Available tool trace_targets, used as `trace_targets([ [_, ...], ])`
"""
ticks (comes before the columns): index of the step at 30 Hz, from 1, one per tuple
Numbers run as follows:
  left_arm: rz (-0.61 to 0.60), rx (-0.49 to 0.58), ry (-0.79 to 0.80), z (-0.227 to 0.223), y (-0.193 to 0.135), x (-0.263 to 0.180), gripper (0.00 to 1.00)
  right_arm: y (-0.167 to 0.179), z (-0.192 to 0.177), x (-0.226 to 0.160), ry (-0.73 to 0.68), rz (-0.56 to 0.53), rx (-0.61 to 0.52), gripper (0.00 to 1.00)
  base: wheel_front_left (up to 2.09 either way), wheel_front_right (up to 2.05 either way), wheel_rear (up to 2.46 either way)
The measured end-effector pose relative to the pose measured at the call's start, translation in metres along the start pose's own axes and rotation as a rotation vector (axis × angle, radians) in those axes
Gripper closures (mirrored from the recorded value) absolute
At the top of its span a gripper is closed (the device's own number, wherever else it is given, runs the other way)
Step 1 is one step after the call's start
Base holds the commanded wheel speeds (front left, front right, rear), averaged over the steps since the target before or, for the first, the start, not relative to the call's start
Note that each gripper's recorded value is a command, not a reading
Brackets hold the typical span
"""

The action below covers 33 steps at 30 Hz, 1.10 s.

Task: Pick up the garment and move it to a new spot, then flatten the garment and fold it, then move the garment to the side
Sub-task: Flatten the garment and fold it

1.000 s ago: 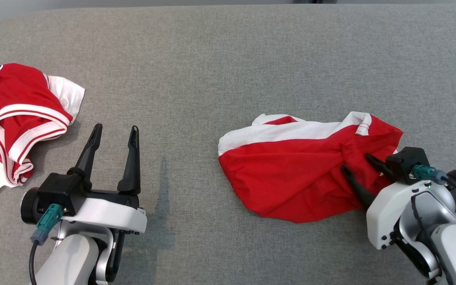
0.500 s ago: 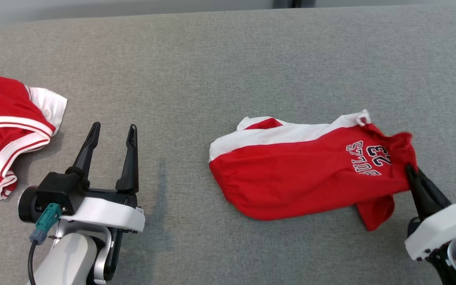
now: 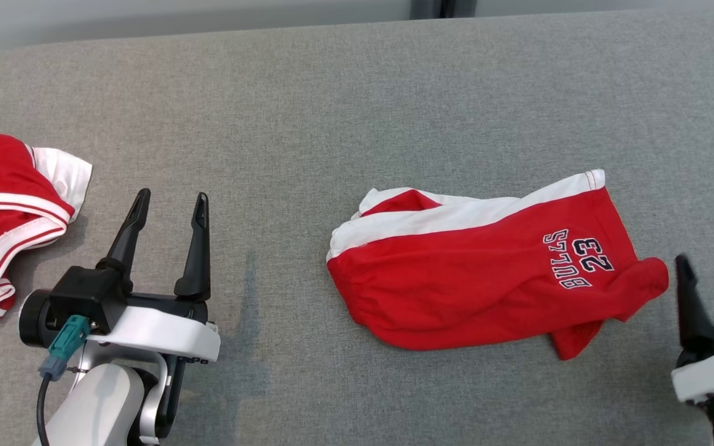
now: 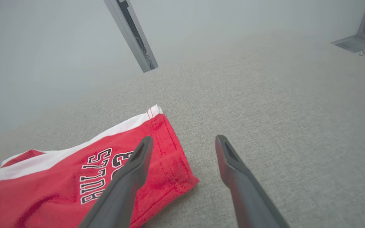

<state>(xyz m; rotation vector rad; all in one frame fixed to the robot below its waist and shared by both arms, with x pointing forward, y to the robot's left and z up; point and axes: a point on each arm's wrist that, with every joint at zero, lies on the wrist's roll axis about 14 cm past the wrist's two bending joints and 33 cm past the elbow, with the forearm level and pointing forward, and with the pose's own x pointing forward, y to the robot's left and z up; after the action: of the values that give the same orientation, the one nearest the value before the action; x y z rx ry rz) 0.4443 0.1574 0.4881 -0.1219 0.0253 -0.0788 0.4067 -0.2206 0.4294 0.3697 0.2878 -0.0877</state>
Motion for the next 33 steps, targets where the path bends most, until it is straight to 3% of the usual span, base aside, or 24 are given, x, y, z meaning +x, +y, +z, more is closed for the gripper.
trace_targets([
  [6,0.014,0.005,-0.027,0.011,0.002,-0.002,0.0,0.013,0.069,-0.004,-0.267,0.028,-0.117,0.0,0.0,0.0,0.0],
  [10,0.023,0.008,-0.036,0.016,0.004,-0.008,0.0,0.035,0.096,-0.009,-0.35,0.09,-0.204,0.0,0.0,0.0,0.0],
  [18,0.023,0.01,-0.027,0.019,0.003,-0.023,0.0,0.061,0.088,-0.019,-0.305,0.169,-0.249,0.0,0.0,0.0,0.0],
  [33,-0.019,0.0,0.002,0.014,-0.01,-0.032,0.0,0.063,0.079,-0.018,-0.264,0.175,-0.239,0.0,0.0,0.0,0.0],
])
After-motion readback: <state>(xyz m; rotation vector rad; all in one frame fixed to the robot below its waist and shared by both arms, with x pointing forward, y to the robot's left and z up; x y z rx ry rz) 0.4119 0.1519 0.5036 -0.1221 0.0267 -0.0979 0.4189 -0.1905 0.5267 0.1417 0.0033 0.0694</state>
